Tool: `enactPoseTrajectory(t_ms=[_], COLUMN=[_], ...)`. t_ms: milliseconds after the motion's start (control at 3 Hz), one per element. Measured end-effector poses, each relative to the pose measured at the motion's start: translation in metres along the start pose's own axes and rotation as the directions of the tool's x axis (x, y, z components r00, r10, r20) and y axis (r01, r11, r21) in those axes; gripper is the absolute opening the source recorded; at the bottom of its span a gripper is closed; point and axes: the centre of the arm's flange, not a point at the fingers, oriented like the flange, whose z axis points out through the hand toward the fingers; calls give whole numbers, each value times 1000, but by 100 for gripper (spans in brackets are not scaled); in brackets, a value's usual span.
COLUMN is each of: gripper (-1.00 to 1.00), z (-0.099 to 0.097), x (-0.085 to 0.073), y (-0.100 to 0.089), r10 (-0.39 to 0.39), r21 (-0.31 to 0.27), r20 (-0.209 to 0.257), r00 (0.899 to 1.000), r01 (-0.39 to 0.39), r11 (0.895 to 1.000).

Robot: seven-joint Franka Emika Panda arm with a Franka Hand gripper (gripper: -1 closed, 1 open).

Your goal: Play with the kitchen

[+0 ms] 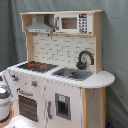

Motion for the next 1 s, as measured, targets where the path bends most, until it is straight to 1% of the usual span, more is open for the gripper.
enactPoseTrajectory(t_ms=[333,667,1000], gripper=[100,100,100], z=[-13,-17,-5], x=[4,18,32], y=[-7,-33,-44], r10=[63,-63,-125], r21=[6,25,28], r20=[10,-12,-21], r00=[998,998,992], r01=[-63,63,125], r11=[998,998,992])
